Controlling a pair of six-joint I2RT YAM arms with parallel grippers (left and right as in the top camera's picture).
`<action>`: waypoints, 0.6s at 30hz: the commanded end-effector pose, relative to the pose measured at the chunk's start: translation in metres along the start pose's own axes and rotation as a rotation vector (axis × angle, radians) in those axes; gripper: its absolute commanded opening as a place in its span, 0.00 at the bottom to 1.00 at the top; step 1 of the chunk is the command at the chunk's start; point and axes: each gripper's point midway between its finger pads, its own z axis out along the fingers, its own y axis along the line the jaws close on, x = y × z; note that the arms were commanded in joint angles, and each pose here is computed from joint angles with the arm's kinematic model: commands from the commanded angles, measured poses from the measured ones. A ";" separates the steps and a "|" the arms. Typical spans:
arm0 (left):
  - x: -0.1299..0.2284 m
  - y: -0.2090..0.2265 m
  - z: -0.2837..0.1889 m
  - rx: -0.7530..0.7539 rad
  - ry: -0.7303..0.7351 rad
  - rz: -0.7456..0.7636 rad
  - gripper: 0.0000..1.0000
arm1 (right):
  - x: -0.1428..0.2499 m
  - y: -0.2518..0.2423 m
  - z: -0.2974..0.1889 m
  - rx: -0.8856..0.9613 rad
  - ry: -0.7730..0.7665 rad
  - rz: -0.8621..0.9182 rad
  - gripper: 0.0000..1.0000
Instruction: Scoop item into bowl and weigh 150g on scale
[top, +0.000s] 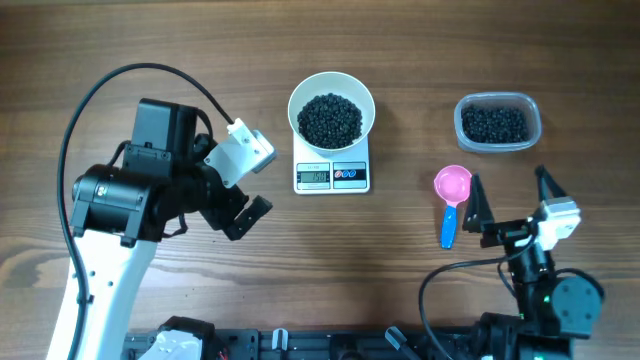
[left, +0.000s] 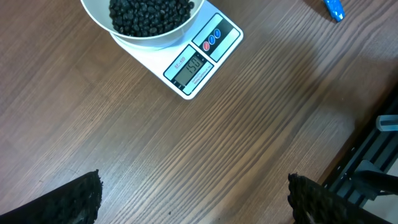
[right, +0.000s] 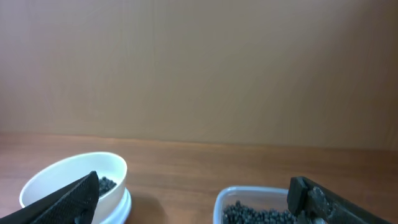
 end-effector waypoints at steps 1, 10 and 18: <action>-0.002 0.002 -0.003 -0.008 -0.009 0.009 1.00 | 0.006 0.000 -0.004 0.005 -0.049 -0.048 1.00; -0.002 0.002 -0.003 -0.008 -0.009 0.009 1.00 | 0.042 0.023 -0.001 -0.102 0.046 -0.180 1.00; -0.002 0.002 -0.003 -0.008 -0.009 0.010 1.00 | 0.071 0.020 0.004 -0.095 0.064 -0.141 1.00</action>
